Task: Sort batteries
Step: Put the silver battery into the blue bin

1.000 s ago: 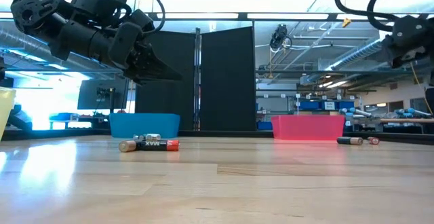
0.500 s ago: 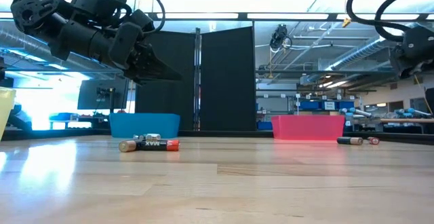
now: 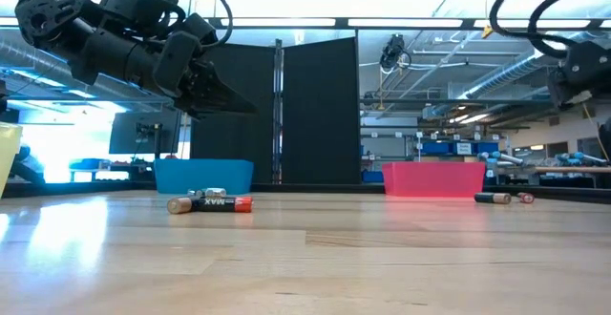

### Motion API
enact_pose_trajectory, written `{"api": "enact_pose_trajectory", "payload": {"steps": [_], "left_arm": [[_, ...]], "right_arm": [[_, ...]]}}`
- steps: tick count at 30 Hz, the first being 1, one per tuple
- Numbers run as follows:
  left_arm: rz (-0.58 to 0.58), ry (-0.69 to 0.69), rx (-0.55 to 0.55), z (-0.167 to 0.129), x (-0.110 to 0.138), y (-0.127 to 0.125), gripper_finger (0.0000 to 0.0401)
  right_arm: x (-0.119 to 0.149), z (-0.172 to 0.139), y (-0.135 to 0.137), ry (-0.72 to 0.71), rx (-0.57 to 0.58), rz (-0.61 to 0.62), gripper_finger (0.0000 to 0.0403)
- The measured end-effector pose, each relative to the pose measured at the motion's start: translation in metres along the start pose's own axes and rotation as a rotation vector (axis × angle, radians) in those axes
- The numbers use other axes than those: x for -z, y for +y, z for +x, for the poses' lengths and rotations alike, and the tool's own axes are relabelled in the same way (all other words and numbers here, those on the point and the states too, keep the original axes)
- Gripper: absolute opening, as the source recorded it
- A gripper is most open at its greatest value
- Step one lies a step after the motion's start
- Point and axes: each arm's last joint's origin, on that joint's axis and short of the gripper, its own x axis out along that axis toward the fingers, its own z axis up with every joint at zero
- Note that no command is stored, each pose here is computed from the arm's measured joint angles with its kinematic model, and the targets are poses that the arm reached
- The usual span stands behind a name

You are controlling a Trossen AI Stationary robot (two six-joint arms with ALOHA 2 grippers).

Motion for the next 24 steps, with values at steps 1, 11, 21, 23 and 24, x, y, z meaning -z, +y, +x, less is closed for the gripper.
{"api": "enact_pose_trajectory", "payload": {"steps": [1,11,21,23,24], "left_arm": [[0.0,0.0,0.0,0.0,0.0,0.0,0.0007],[0.0,0.0,-0.005,0.0,0.0,0.0,0.0007],[0.0,0.002,-0.008,0.0,0.0,0.0,0.0007],[0.0,0.002,-0.008,0.0,0.0,0.0,0.0007],[0.0,0.001,-0.008,0.0,0.0,0.0,0.0007]], "right_arm": [[-0.001,-0.002,0.003,-0.005,-0.018,-0.007,0.0127],[-0.002,0.004,0.008,0.005,-0.029,-0.059,0.0131],[-0.001,0.014,0.006,0.041,0.039,-0.064,0.013],[-0.001,0.014,0.004,0.045,0.051,-0.057,0.0131],[-0.001,0.013,0.004,0.049,0.055,-0.057,0.0131]]}}
